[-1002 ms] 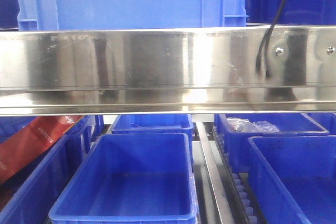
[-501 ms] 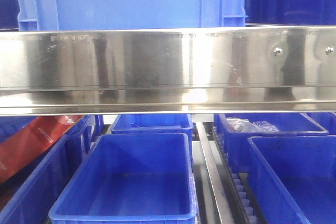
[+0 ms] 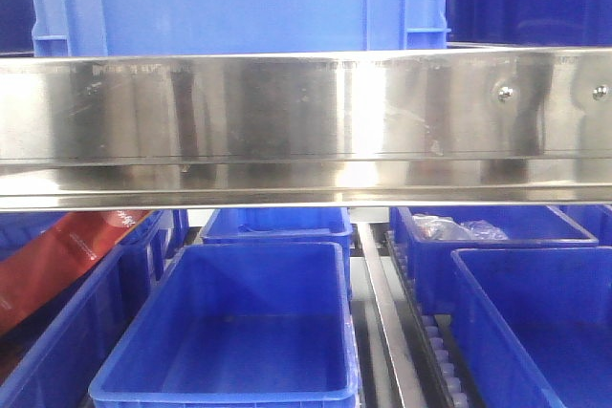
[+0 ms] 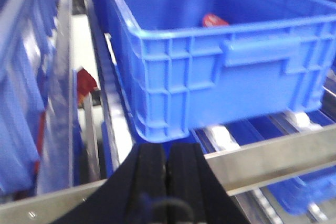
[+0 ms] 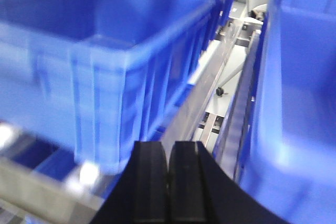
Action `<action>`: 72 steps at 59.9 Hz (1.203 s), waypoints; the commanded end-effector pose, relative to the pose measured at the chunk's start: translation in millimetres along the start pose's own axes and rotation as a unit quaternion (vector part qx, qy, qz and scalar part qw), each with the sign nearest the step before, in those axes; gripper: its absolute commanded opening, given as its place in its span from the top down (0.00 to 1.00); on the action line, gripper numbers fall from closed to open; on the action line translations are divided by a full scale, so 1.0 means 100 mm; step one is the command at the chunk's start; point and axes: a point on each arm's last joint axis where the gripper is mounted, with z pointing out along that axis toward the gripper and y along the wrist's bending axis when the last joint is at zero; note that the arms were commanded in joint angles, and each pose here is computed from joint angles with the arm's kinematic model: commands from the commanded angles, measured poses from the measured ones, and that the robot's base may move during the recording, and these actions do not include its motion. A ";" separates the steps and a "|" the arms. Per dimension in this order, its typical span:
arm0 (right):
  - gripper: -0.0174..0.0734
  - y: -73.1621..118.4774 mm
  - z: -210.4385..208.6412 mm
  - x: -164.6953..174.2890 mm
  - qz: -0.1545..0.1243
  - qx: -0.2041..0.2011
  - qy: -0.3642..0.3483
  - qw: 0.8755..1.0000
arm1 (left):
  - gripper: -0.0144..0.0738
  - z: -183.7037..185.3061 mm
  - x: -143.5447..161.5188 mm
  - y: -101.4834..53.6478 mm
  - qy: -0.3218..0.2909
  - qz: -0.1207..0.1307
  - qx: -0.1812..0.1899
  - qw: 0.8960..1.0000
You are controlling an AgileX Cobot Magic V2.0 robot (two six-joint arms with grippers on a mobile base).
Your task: Place cylindrical capacitor in blue bin on shelf
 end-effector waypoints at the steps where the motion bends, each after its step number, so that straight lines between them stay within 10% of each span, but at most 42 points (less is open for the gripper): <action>1: 0.87 0.00 -0.11 0.24 -0.004 0.011 -0.034 0.999 | 0.96 0.00 -0.03 0.01 -0.018 0.002 -0.006 1.000; 19: 0.87 0.03 -0.27 0.79 -0.004 0.023 -0.082 0.996 | 0.96 0.00 -0.04 0.03 -0.024 0.013 -0.018 0.999; 72: 0.87 0.03 -0.28 0.81 -0.004 0.023 -0.084 0.996 | 0.96 0.01 -0.03 0.05 -0.023 0.016 -0.028 0.999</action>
